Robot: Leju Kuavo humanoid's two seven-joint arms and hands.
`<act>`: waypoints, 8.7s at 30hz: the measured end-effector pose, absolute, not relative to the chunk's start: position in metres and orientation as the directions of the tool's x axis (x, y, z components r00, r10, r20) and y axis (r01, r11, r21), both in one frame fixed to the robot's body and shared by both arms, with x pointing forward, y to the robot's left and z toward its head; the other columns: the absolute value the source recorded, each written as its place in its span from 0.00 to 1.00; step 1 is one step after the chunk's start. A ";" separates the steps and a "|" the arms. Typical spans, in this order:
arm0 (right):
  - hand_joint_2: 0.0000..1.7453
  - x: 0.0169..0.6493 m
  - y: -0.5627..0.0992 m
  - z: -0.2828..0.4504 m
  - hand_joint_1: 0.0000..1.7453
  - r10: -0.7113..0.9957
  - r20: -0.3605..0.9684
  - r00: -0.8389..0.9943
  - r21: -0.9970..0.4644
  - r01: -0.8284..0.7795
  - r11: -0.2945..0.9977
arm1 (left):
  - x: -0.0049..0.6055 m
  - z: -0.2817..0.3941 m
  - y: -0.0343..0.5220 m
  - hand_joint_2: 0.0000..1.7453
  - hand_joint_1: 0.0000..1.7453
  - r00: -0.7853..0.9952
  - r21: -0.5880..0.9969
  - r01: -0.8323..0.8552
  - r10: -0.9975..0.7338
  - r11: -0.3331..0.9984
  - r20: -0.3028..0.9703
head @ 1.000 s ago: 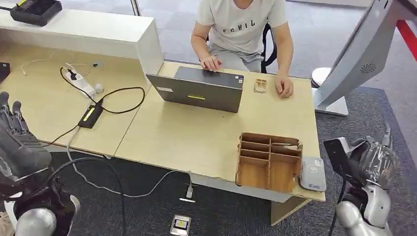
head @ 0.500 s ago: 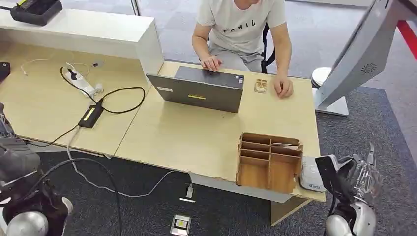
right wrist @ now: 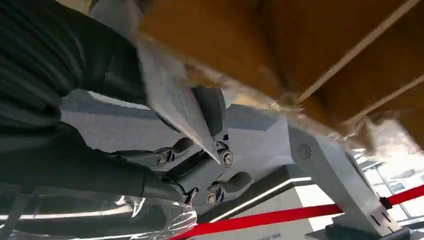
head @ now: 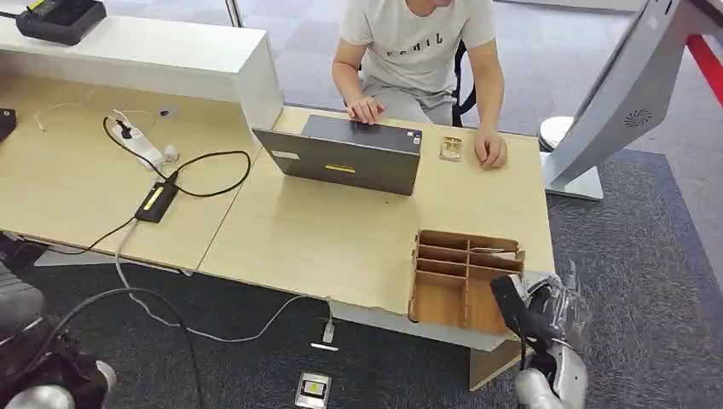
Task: Pass the card to the sensor for recognition and then transmit it.
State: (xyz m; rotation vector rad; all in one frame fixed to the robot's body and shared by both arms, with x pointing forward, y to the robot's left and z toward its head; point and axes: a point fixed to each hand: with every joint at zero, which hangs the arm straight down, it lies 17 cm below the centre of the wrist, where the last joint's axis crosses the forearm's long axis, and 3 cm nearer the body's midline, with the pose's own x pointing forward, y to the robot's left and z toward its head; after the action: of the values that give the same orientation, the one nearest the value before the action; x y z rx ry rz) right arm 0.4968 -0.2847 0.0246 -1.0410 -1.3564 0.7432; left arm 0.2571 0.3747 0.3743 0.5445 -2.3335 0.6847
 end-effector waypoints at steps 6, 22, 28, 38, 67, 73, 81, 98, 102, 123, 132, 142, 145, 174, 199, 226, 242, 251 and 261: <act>1.00 0.494 -0.244 0.002 1.00 0.915 0.391 0.099 -0.921 0.033 0.389 | 0.231 0.377 0.384 0.00 0.00 -0.696 -0.340 -0.595 -0.255 0.728 0.671; 1.00 0.509 -0.211 0.018 1.00 0.918 0.397 0.023 -0.918 0.028 0.396 | 0.198 0.391 0.386 0.00 0.00 -0.672 -0.357 -0.677 -0.343 0.644 0.656; 1.00 0.533 -0.190 0.071 1.00 0.918 0.380 -0.116 -0.911 0.123 0.393 | 0.196 0.391 0.385 0.00 0.00 -0.654 -0.350 -0.697 -0.354 0.627 0.669; 1.00 0.557 -0.178 0.138 1.00 0.908 0.362 -0.210 -0.879 0.248 0.408 | 0.197 0.388 0.386 0.00 0.00 -0.644 -0.348 -0.701 -0.344 0.622 0.683; 1.00 0.604 -0.167 0.295 1.00 0.967 0.179 -0.182 -0.820 0.515 0.249 | 0.239 0.376 0.390 0.00 0.00 -0.717 -0.435 -0.541 -0.125 0.719 0.686; 1.00 0.606 -0.154 0.293 1.00 0.972 0.154 -0.180 -0.835 0.502 0.225 | 0.241 0.375 0.391 0.00 0.00 -0.709 -0.428 -0.541 -0.118 0.724 0.695; 1.00 0.610 -0.165 0.283 1.00 0.980 0.142 -0.138 -0.852 0.487 0.193 | 0.248 0.374 0.388 0.00 0.00 -0.708 -0.421 -0.523 -0.102 0.741 0.699; 1.00 0.618 -0.211 0.280 0.00 0.996 0.075 -0.049 -0.861 0.501 0.089 | 0.266 0.371 0.376 0.00 0.00 -0.704 -0.415 -0.480 -0.057 0.773 0.708; 1.00 0.618 -0.216 0.283 0.00 0.997 0.059 -0.049 -0.857 0.510 0.075 | 0.269 0.369 0.375 0.00 0.00 -0.703 -0.416 -0.474 -0.049 0.776 0.710; 1.00 0.516 -0.198 0.222 0.00 0.624 0.737 -0.260 -0.636 0.046 0.771 | 0.272 0.359 0.377 0.00 0.00 -0.683 -0.393 -0.484 -0.058 0.782 0.728; 1.00 0.467 -0.148 0.214 0.00 0.595 0.711 -0.375 -0.665 -0.087 0.742 | 0.267 0.361 0.381 0.00 0.00 -0.679 -0.376 -0.497 -0.080 0.782 0.730; 1.00 0.452 -0.118 0.217 0.00 0.598 0.667 -0.445 -0.703 -0.110 0.703 | 0.258 0.362 0.385 0.00 0.00 -0.680 -0.371 -0.509 -0.099 0.776 0.726; 1.00 0.452 -0.115 0.218 0.00 0.600 0.658 -0.455 -0.710 -0.108 0.696 | 0.257 0.360 0.386 0.00 0.00 -0.676 -0.371 -0.513 -0.097 0.774 0.730; 1.00 0.504 -0.110 0.212 0.00 0.862 0.219 -0.456 -0.920 0.198 0.338 | 0.258 0.367 0.388 0.00 0.00 -0.707 -0.402 -0.496 -0.089 0.770 0.702; 1.00 0.523 -0.143 0.132 0.00 0.933 0.185 -0.308 -0.969 0.103 0.226 | 0.258 0.367 0.391 0.00 0.00 -0.706 -0.409 -0.500 -0.086 0.763 0.703; 1.00 0.532 -0.189 0.143 0.00 0.956 0.173 -0.237 -0.971 0.125 0.206 | 0.261 0.370 0.392 0.00 0.00 -0.716 -0.422 -0.490 -0.077 0.762 0.694; 1.00 0.534 -0.205 0.118 0.04 0.969 0.171 -0.177 -0.978 0.086 0.189 | 0.270 0.366 0.391 0.00 0.00 -0.706 -0.417 -0.492 -0.069 0.765 0.705; 1.00 0.533 -0.210 0.107 0.09 0.974 0.160 -0.162 -0.983 0.064 0.173 | 0.275 0.364 0.391 0.00 0.00 -0.706 -0.420 -0.486 -0.061 0.766 0.705; 1.00 0.531 -0.196 0.107 0.02 0.962 0.188 -0.196 -0.979 0.043 0.200 | 0.276 0.363 0.391 0.00 0.00 -0.703 -0.413 -0.488 -0.066 0.769 0.708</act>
State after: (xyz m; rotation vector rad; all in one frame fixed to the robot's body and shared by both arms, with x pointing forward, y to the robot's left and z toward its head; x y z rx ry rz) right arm 0.5310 -0.1958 0.1070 -1.0087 -1.4823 1.1668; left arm 0.2762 0.3911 0.3631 0.4106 -2.2591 0.7776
